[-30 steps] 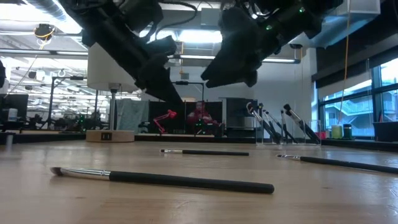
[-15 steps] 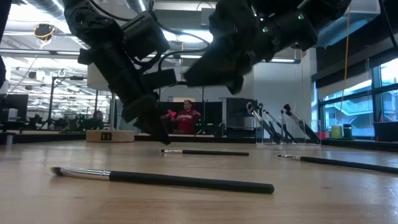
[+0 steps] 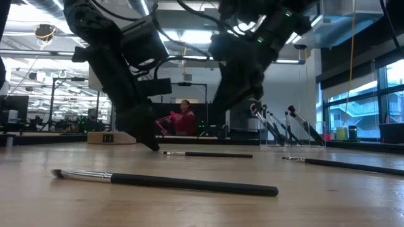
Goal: Put items in baskets/containers
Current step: Put the eyeshadow brush into the middle of the transparent organizer
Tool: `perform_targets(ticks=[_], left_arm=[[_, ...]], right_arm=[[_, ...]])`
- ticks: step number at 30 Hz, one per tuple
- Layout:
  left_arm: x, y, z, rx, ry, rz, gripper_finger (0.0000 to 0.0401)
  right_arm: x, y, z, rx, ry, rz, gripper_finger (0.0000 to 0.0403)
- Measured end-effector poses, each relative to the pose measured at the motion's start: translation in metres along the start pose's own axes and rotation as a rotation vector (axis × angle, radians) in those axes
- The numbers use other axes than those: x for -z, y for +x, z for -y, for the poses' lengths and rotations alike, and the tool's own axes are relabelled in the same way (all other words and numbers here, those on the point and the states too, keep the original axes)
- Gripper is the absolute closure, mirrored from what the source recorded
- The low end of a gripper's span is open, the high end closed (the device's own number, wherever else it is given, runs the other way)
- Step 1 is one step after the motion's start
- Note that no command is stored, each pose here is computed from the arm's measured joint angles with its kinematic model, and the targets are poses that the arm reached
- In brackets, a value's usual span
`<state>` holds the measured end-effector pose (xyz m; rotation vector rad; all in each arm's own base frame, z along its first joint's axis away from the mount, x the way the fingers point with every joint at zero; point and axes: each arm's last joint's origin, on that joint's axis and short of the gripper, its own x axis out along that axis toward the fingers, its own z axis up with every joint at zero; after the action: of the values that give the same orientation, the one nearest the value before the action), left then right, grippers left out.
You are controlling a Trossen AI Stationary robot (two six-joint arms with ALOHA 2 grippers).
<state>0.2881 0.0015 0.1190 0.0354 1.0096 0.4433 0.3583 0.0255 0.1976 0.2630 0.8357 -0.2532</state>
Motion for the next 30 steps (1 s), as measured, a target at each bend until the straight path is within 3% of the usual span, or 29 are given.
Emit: perform_targets(ticks=[5, 14, 20, 30], left_arm=[[0.002, 0.002, -0.008, -0.020, -0.047, -0.039, 0.0294], [0.006, 0.002, -0.010, -0.073, -0.019, -0.074, 0.0297], [0.012, -0.001, -0.015, -0.154, 0.016, -0.116, 0.0298], [0.021, -0.013, -0.024, -0.244, 0.025, -0.196, 0.0299]], right_arm=[[-0.006, 0.016, -0.004, 0.027, -0.038, -0.091, 0.0304], [-0.024, 0.075, -0.028, -0.090, -0.178, -0.194, 0.0304], [-0.044, 0.084, -0.037, -0.030, -0.277, -0.229, 0.0304], [-0.044, 0.084, -0.037, -0.023, -0.275, -0.259, 0.0304]])
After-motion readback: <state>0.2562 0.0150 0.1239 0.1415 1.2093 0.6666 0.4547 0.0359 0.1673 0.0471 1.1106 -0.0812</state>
